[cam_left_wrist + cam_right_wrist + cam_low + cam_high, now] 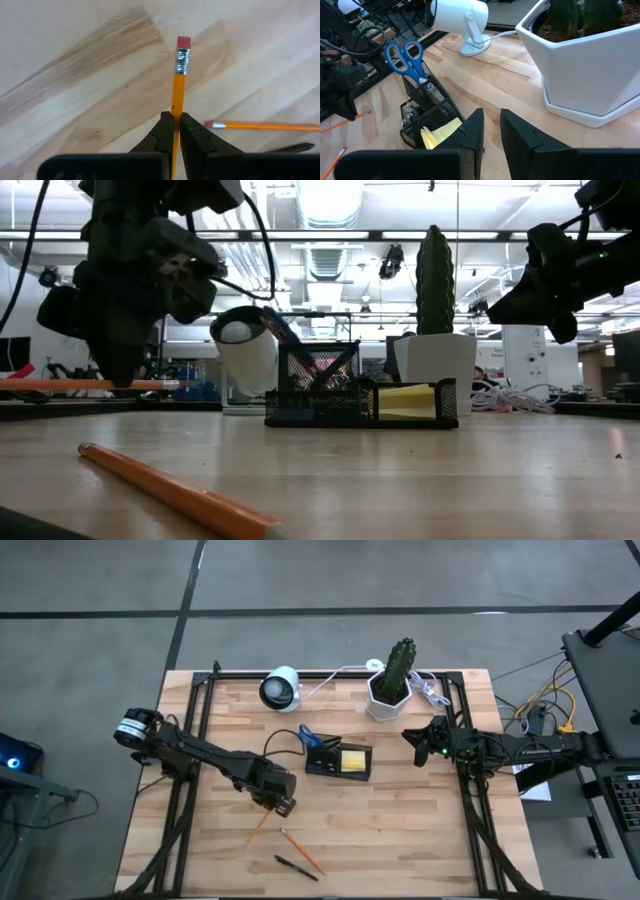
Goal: Pick and place office supplies into organizer
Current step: Put the left yellow pencil into the black desk organizer
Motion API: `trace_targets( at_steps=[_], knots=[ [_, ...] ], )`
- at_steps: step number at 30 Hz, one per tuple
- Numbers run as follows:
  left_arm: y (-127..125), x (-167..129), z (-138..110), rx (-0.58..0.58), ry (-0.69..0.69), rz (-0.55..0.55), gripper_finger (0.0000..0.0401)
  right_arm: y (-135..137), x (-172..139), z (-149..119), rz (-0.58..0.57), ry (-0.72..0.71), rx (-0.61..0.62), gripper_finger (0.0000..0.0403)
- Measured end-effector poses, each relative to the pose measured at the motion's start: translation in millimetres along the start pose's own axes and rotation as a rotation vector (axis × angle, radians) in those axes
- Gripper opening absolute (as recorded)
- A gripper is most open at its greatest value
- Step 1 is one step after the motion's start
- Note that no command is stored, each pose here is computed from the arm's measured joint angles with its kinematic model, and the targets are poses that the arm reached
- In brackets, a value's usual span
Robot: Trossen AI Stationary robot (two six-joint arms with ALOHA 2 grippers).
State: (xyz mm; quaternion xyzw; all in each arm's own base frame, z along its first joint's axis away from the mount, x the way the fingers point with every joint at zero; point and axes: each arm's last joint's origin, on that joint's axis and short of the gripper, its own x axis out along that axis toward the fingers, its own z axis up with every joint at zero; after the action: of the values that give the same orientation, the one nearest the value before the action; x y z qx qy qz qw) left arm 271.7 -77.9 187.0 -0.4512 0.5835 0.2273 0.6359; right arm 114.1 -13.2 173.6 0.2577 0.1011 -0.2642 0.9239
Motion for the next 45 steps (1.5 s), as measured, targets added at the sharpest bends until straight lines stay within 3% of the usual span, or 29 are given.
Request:
trace_targets(
  at_steps=[20,33,45],
  knots=[
    [4,-4,-2,0.016,0.01,0.02,0.0001,0,0,0,0.0,0.0,0.002,0.0054],
    [-1,-46,-8,0.052,-0.052,-0.149,0.0001,0,0,0,-0.001,0.001,-0.001,0.0054],
    [-21,-86,12,0.08,-0.292,-0.376,0.0001,0,0,0,-0.001,0.0,0.003,0.0054]
  ],
)
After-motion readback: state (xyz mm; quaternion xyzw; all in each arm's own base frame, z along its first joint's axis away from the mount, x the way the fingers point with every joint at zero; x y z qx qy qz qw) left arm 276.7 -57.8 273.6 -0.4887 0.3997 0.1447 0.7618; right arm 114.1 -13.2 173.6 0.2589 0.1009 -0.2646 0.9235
